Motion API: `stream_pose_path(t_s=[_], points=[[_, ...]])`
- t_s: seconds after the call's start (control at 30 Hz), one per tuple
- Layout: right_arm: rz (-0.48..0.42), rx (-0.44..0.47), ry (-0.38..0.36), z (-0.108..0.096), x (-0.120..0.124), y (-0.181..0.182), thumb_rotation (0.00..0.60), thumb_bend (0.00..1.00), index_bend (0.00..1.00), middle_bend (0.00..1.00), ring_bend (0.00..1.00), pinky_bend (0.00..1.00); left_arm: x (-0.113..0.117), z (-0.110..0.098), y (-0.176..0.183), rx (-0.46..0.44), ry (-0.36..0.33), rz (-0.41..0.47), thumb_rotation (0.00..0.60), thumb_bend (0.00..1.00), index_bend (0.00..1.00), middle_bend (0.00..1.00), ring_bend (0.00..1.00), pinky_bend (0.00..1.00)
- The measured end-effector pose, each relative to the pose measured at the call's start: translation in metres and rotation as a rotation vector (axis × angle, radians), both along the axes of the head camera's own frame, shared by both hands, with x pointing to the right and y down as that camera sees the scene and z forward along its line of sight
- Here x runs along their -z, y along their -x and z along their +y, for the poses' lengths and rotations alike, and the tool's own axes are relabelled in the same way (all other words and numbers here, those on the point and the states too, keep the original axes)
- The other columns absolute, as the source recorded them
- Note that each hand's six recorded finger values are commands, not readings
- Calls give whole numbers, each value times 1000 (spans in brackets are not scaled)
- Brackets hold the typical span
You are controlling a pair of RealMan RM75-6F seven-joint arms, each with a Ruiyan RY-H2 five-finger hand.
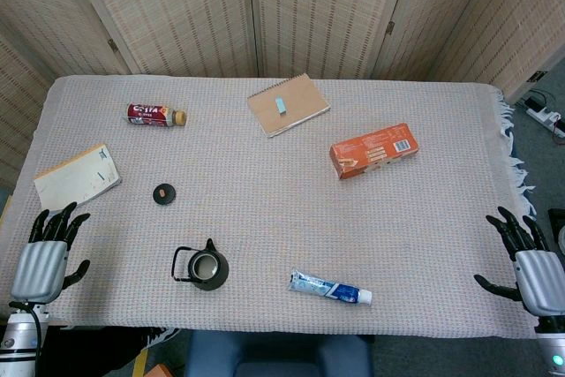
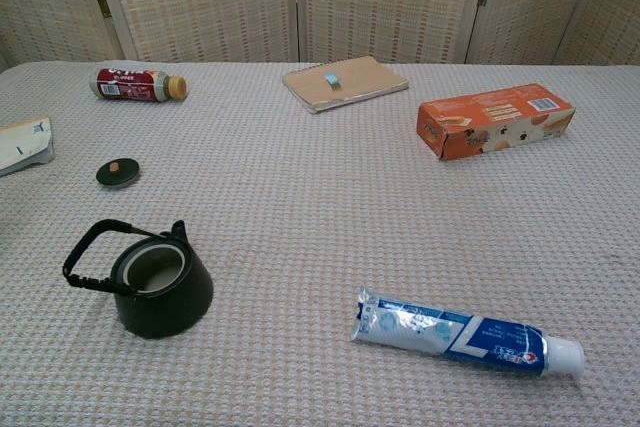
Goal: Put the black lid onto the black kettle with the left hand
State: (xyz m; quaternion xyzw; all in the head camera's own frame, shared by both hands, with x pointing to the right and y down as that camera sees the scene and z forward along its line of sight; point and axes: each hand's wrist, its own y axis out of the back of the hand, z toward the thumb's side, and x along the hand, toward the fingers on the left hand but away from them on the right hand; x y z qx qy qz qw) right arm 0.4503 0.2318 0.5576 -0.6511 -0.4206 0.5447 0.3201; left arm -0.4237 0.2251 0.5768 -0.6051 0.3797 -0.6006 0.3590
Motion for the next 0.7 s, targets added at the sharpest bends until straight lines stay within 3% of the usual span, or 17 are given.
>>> stream_pose_path(t_s=[0.4, 0.7], points=[[7, 4, -6, -3, 2, 0, 600, 0, 115, 76, 191, 0, -3, -7, 0, -11, -11, -7, 600, 234, 165, 4, 123, 18], [10, 12, -3, -4, 2, 2, 600, 0, 115, 76, 191, 0, -24, -39, -14, -93, -16, 22, 600, 236, 252, 169, 437, 402]])
